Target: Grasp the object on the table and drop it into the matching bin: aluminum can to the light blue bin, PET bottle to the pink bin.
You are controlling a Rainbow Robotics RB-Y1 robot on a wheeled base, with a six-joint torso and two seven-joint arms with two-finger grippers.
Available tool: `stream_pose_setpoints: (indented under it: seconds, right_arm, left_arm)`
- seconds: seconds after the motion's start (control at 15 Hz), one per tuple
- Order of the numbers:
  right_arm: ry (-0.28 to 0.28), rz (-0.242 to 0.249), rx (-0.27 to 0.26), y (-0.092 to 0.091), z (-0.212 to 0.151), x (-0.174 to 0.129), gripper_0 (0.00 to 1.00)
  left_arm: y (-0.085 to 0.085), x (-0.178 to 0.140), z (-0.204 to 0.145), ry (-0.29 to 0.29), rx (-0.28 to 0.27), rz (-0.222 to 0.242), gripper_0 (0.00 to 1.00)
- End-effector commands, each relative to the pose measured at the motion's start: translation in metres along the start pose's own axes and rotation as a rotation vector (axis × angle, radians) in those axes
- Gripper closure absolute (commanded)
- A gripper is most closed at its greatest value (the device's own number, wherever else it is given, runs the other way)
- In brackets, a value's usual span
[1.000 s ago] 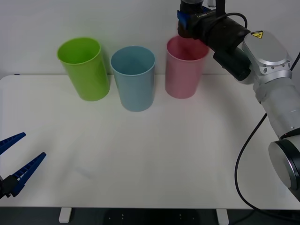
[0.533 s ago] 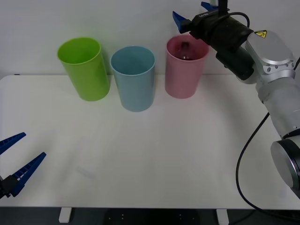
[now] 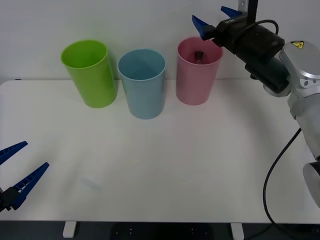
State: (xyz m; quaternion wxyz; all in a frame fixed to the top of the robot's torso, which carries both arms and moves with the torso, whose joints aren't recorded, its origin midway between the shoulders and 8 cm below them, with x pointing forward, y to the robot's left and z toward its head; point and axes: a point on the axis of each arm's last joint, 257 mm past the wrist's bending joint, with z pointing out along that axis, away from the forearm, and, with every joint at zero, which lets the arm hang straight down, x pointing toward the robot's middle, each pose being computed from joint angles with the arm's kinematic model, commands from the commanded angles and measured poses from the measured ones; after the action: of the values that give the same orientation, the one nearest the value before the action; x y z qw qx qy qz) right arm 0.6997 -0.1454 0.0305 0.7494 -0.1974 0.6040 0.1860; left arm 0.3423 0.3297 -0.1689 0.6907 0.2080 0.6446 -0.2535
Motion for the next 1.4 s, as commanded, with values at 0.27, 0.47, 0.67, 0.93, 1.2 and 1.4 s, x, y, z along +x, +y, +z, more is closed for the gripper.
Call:
stream_pose_setpoints:
  seconds: [0.27, 0.47, 0.67, 0.93, 1.2, 1.4]
  right_arm:
    - [-0.018, -0.002, -0.035, 0.001, -0.042, 0.006, 0.00]
    - [-0.011, 0.001, -0.060, 0.005, -0.069, 0.018, 0.00]
    - [-0.006, 0.006, -0.083, 0.009, -0.096, 0.026, 0.00]
    - [0.014, -0.001, -0.135, 0.010, -0.146, 0.043, 0.00]
    - [0.039, -0.014, -0.189, 0.006, -0.190, 0.059, 0.00]
    - [0.056, -0.027, -0.219, 0.005, -0.224, 0.071, 0.00]
  left_arm:
    - [0.000, 0.000, 0.000, 0.000, 0.000, 0.000, 0.00]
    - [0.000, 0.000, 0.000, 0.000, 0.000, 0.000, 0.00]
    - [0.000, 0.000, 0.000, 0.000, 0.000, 0.000, 0.00]
    - [0.000, 0.000, 0.000, 0.000, 0.000, 0.000, 0.00]
    - [0.000, 0.000, 0.000, 0.000, 0.000, 0.000, 0.00]
    - [0.000, 0.000, 0.000, 0.000, 0.000, 0.000, 0.00]
